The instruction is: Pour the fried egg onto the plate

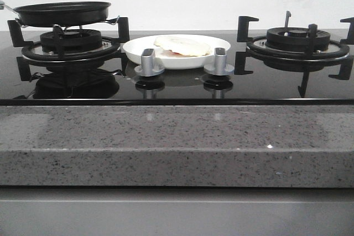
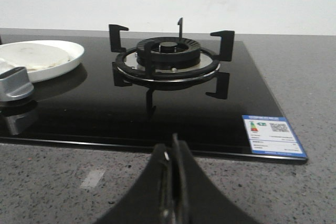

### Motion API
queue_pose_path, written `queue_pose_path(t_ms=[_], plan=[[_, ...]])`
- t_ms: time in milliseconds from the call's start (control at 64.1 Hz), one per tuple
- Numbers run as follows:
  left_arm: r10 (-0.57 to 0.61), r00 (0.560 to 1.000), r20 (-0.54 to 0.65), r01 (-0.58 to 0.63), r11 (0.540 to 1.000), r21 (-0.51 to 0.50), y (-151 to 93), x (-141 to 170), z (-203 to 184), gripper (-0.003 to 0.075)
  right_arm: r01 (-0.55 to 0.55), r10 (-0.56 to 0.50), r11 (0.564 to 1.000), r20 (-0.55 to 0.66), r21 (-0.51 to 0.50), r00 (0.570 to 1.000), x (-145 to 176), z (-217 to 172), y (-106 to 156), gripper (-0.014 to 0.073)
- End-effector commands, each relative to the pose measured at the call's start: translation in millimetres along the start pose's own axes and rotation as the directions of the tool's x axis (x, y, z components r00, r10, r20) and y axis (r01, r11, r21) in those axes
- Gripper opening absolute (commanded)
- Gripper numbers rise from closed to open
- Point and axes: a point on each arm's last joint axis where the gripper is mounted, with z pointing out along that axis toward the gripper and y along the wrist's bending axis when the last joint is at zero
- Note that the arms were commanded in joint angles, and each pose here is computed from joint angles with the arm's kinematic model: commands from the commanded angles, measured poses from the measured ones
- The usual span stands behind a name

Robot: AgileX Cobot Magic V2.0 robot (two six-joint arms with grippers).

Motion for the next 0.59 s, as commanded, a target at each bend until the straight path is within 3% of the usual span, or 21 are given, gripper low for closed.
queue_pose_path(t_ms=[0,577], plan=[[-0.017,0.996,0.089,0.017,1.0,0.006,-0.4,-6.3,-1.6,-0.002,0.009,-0.012,1.0,0.109,0.027,0.994,-10.6,-2.1,-2.0,-0.0068],[-0.017,0.996,0.089,0.017,1.0,0.006,-0.4,-6.3,-1.6,-0.002,-0.002,-0.002,1.0,0.132,0.025,0.991,-12.4,-2.3,-1.9,-0.0068]])
